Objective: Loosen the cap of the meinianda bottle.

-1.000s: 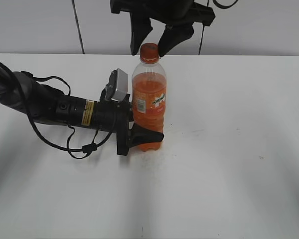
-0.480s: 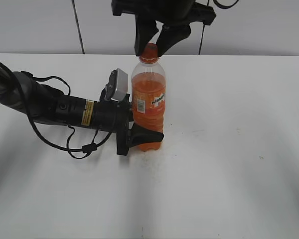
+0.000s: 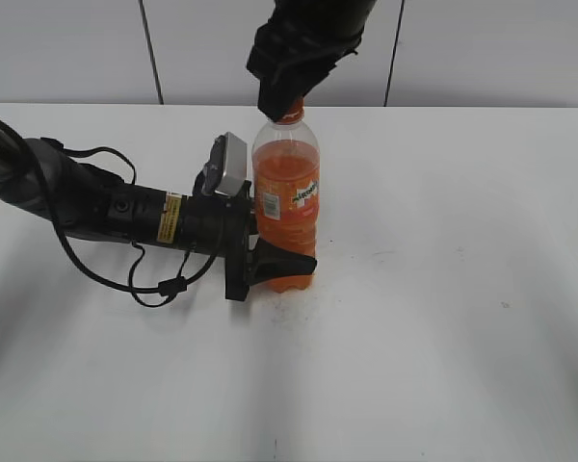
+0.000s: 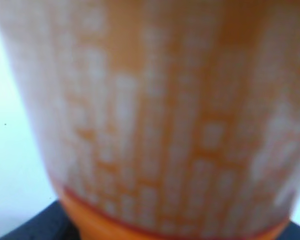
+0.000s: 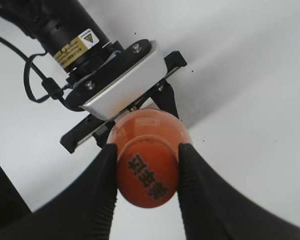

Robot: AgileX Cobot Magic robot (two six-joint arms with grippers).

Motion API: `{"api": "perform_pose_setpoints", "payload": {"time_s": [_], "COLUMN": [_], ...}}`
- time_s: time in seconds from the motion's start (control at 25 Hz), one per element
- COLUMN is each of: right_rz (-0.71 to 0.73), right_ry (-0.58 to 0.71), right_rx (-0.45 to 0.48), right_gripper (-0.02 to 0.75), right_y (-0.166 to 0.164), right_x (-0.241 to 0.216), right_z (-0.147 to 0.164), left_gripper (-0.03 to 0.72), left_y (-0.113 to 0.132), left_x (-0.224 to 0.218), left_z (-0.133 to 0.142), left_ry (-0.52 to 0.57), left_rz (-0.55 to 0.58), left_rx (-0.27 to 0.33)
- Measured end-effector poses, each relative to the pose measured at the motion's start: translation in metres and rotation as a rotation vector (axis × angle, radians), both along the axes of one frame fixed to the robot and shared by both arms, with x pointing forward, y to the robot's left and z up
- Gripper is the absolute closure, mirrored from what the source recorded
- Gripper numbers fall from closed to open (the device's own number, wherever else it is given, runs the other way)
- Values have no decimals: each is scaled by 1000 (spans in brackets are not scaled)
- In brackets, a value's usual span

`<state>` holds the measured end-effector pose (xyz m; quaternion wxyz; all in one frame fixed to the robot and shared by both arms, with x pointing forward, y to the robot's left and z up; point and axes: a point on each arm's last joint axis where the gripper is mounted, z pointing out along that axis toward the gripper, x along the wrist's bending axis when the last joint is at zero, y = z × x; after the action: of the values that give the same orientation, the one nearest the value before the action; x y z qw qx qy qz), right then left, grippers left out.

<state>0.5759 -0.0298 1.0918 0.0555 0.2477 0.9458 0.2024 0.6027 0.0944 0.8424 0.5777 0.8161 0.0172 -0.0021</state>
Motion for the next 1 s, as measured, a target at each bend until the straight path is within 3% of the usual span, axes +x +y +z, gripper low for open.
{"api": "perform_pose_setpoints", "payload": {"time_s": [1.0], "right_rz": [1073], "right_ry": [-409], "right_rx": [-229], "right_gripper": [463], "right_y": [0], "right_x": [-2], "right_z": [1], "left_gripper": [288], "left_y": [0], "left_x": [0], "left_z": [0], "left_ry": [-8], "left_rz": [-4], "left_rx": [1]}}
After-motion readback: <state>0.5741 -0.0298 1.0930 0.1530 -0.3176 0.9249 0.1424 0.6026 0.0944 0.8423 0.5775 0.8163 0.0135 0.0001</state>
